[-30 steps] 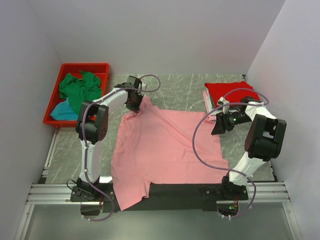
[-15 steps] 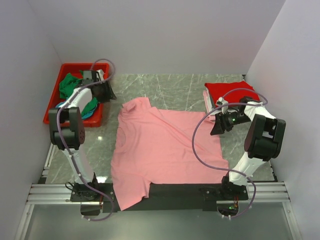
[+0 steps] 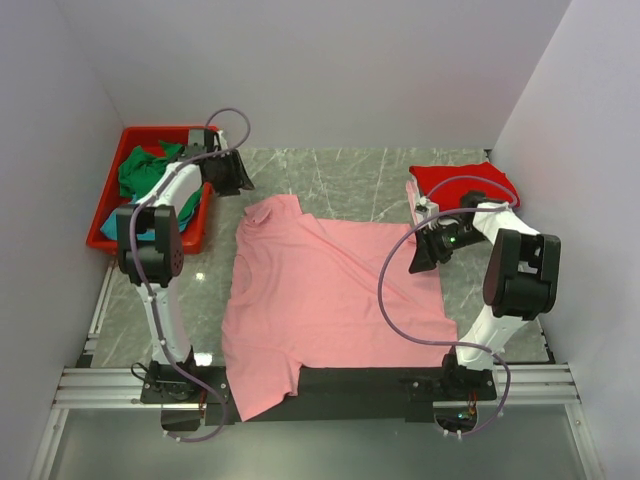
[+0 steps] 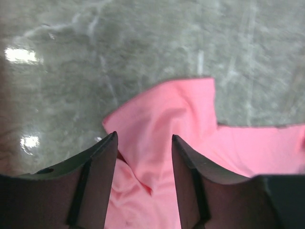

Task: Fold and stack the t-shirts
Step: Flatten the tshirt out

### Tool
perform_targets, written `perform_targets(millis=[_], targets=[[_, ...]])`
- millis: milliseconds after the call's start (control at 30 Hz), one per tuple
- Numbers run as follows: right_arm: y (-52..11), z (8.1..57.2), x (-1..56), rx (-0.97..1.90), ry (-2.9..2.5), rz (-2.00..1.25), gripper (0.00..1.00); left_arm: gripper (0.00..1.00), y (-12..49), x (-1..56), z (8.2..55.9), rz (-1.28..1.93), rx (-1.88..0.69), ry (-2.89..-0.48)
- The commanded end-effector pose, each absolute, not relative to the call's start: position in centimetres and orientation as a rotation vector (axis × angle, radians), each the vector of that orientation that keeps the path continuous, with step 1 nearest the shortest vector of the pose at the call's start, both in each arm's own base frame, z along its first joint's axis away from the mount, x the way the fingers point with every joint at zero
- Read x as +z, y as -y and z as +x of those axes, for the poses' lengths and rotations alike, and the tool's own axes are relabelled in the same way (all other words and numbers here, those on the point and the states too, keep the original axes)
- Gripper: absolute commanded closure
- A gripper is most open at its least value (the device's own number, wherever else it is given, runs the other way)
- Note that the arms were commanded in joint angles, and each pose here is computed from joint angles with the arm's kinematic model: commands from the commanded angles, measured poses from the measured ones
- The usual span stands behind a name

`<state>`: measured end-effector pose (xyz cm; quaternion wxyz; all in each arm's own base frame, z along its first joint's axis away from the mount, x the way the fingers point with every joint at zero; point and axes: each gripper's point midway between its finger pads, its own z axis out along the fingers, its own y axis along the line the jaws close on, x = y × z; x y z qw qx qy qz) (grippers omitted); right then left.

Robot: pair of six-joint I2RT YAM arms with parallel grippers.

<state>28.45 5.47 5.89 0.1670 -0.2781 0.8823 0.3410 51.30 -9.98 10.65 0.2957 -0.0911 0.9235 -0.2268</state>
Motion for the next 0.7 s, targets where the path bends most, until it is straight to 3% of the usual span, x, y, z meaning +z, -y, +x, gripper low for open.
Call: perform_targets(millis=[0,467,567,600,667], targets=[[-6.0,29.9,7.4,0.938,-2.451,-0.807,0.40,0.47,8.1,8.0,51.3,-0.318,-0.427,-2.547],[-6.0,29.5,7.4,0.932,-2.452,-0.804,0.40,0.57,10.3,2.0,50.9,-0.353,-0.352,-2.667],[-6.0,29.5,7.6,0.932,-2.449,-0.806,0.40,0.71,10.8,1.1,51.2,-0.359,-0.364,-2.679],[-5.9,29.4,7.6,0.929,-2.450,-0.804,0.40,0.84,11.0,1.1,51.3,-0.362,-0.373,-2.677],[-5.9,29.3,7.8,0.924,-2.448,-0.808,0.40,0.97,11.2,1.2,51.5,-0.354,-0.375,-2.673]])
